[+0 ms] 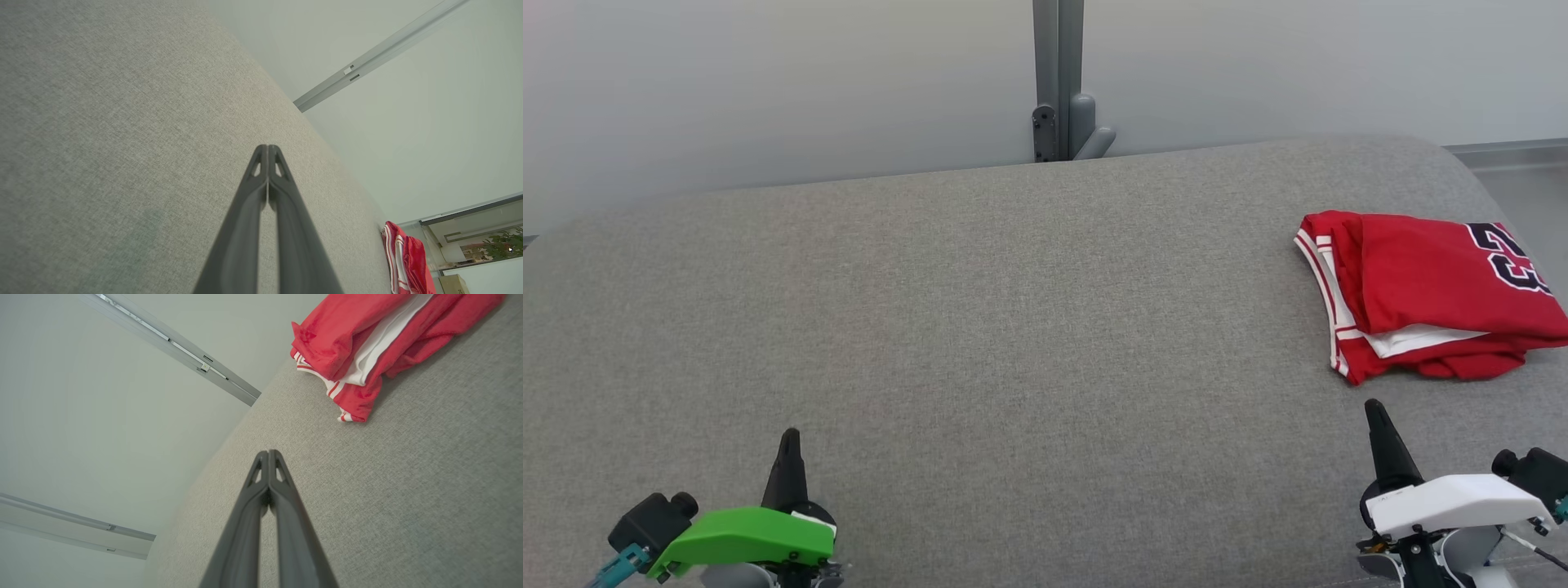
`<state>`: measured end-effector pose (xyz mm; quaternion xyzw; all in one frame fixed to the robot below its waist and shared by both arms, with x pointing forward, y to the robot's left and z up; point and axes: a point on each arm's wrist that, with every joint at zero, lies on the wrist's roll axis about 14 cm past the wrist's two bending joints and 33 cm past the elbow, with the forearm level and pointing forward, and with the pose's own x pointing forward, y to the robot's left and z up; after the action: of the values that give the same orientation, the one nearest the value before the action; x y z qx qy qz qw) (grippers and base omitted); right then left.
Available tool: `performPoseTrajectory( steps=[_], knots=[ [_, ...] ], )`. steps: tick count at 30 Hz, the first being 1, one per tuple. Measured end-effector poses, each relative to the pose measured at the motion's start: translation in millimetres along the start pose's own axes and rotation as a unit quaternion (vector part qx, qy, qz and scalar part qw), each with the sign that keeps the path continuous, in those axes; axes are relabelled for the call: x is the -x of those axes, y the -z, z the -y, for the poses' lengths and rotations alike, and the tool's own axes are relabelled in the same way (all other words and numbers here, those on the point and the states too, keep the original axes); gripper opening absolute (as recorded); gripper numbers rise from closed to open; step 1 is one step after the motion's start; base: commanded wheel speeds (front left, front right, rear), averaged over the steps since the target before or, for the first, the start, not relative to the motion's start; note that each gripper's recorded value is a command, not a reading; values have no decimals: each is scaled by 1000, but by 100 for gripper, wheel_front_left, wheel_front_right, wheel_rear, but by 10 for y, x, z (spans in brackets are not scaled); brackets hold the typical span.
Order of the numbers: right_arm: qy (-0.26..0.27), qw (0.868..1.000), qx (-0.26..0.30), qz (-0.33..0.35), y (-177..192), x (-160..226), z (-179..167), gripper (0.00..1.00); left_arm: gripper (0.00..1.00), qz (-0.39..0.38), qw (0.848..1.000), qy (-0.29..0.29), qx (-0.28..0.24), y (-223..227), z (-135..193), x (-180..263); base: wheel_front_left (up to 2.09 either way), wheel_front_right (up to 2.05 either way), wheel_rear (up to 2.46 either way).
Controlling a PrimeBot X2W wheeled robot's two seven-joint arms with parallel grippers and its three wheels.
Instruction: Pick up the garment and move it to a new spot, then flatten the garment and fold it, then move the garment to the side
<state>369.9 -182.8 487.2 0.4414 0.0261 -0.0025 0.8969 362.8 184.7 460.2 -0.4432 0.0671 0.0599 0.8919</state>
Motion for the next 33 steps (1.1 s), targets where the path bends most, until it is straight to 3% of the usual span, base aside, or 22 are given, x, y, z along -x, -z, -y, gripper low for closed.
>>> performPoseTrajectory(
  steps=[33],
  knots=[
    [8, 986, -168, 18, -207, -36, 81, 0, 0, -11, 985, 39, 167, -86, 216, -131, 0, 0, 0]
  ],
)
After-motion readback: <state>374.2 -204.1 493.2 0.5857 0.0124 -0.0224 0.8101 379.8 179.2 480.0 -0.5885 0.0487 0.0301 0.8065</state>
